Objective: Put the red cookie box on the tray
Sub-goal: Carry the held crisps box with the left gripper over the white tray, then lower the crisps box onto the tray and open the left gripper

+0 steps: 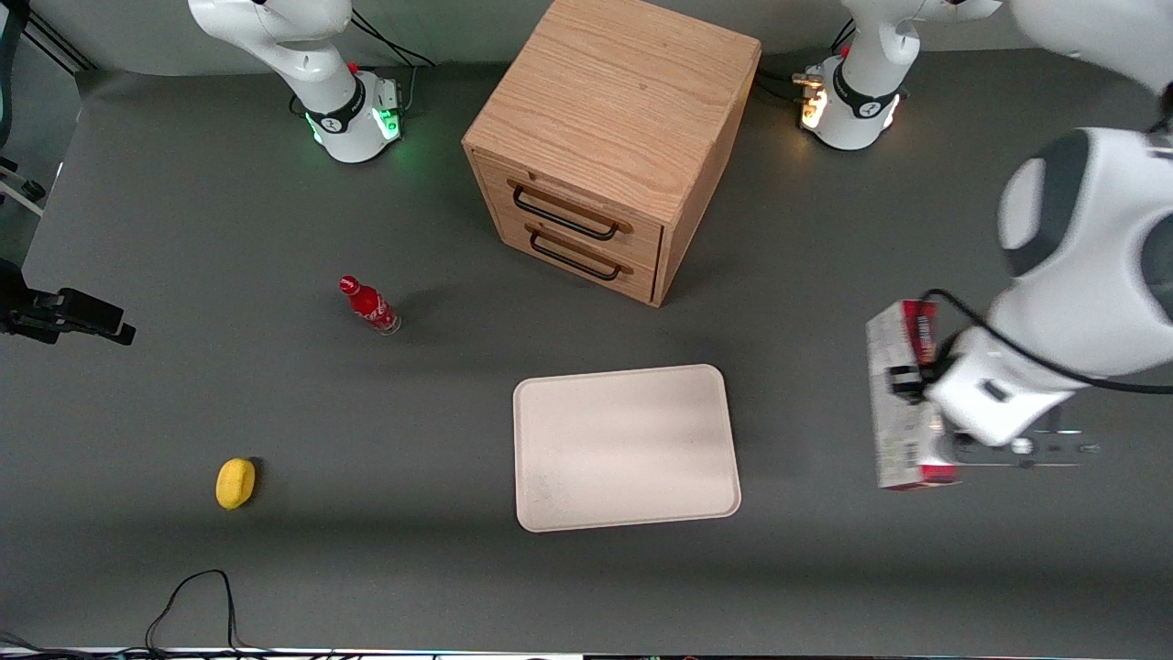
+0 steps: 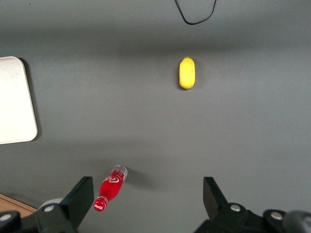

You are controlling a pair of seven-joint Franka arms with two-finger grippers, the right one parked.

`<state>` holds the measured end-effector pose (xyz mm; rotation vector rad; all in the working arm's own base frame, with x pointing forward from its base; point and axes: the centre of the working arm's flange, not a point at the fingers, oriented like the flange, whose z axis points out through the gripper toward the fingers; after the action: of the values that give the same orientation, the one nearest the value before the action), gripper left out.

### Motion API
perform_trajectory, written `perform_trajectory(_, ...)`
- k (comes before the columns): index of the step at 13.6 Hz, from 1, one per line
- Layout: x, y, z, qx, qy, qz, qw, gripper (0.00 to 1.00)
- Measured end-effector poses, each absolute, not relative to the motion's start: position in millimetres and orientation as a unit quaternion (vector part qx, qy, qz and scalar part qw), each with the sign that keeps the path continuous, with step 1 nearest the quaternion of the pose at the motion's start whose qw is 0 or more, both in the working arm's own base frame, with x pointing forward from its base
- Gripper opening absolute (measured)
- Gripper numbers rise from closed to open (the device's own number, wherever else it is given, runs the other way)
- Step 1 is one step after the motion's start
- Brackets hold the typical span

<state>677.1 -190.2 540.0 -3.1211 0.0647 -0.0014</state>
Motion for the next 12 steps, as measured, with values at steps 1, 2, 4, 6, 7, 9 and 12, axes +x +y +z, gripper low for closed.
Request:
perform_trajectory(1,671,-221,536,-0.999,0.032,-0.005,0.008,0.03)
perform_trajectory(2,664,-252,532,-0.999,0.038,-0.009,0.007,0.03)
perform_trajectory(4,647,-309,524,-1.000,0.023,-0.019,0.001,0.03)
perform_trajectory(6,635,-345,510,-1.000,0.002,-0.019,0.000,0.03)
perform_trajectory(7,635,-352,502,-1.000,-0.003,-0.016,0.002,0.03)
perform_trajectory(9,644,-351,480,-1.000,-0.010,-0.014,0.005,0.03)
perform_trajectory(12,666,-350,424,-1.000,-0.017,-0.013,0.007,0.03)
